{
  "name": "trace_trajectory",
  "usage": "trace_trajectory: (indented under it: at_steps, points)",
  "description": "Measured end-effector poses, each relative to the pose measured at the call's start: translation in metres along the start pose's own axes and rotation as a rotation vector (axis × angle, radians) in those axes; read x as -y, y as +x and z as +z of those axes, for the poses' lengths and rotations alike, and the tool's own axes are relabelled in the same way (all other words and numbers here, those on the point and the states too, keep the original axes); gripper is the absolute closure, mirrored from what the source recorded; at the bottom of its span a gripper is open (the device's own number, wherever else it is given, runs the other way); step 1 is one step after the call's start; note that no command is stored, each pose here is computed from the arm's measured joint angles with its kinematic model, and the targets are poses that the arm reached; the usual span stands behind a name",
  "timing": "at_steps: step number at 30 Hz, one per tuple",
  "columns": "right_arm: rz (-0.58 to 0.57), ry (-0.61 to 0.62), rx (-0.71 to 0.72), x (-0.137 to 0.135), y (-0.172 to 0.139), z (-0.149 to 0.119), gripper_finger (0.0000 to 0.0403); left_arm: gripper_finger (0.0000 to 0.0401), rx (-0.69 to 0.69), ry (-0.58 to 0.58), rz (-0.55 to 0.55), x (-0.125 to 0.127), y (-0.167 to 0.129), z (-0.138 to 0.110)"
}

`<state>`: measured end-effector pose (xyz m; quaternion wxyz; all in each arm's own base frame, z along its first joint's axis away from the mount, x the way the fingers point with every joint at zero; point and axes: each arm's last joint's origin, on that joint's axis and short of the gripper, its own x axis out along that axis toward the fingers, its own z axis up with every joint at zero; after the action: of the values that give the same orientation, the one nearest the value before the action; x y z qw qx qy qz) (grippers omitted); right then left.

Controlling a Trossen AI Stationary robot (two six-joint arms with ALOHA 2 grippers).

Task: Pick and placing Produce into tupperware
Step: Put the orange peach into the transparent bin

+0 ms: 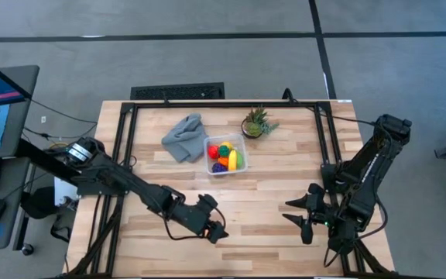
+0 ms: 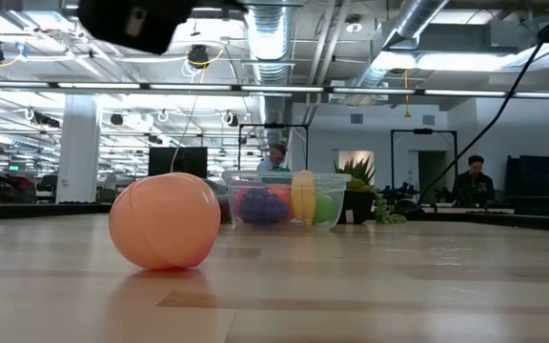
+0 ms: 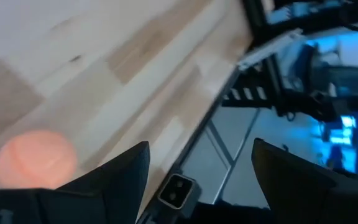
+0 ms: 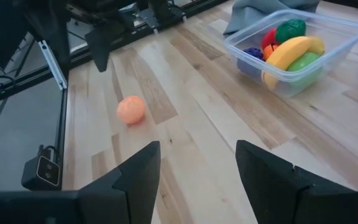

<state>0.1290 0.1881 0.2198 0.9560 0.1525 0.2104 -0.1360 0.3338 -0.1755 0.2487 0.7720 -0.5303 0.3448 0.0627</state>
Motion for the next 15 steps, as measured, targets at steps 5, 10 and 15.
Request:
trace_trajectory:
  at_steps: [5, 10, 15]
  points:
    - [-0.003, -0.006, -0.001, 0.001, 0.0, 0.0, 0.0168, 0.0131, 0.004, 0.04, -0.016, 0.001, 0.0, 0.002]
    - [-0.009, -0.017, -0.003, 0.002, 0.0, 0.0, 0.0168, 0.0131, -0.005, -0.021, 0.123, -0.013, 0.0, 0.005]
    - [-0.014, -0.027, -0.005, 0.002, 0.0, -0.001, 0.0168, 0.0131, -0.014, -0.063, 0.202, -0.02, -0.001, 0.003]
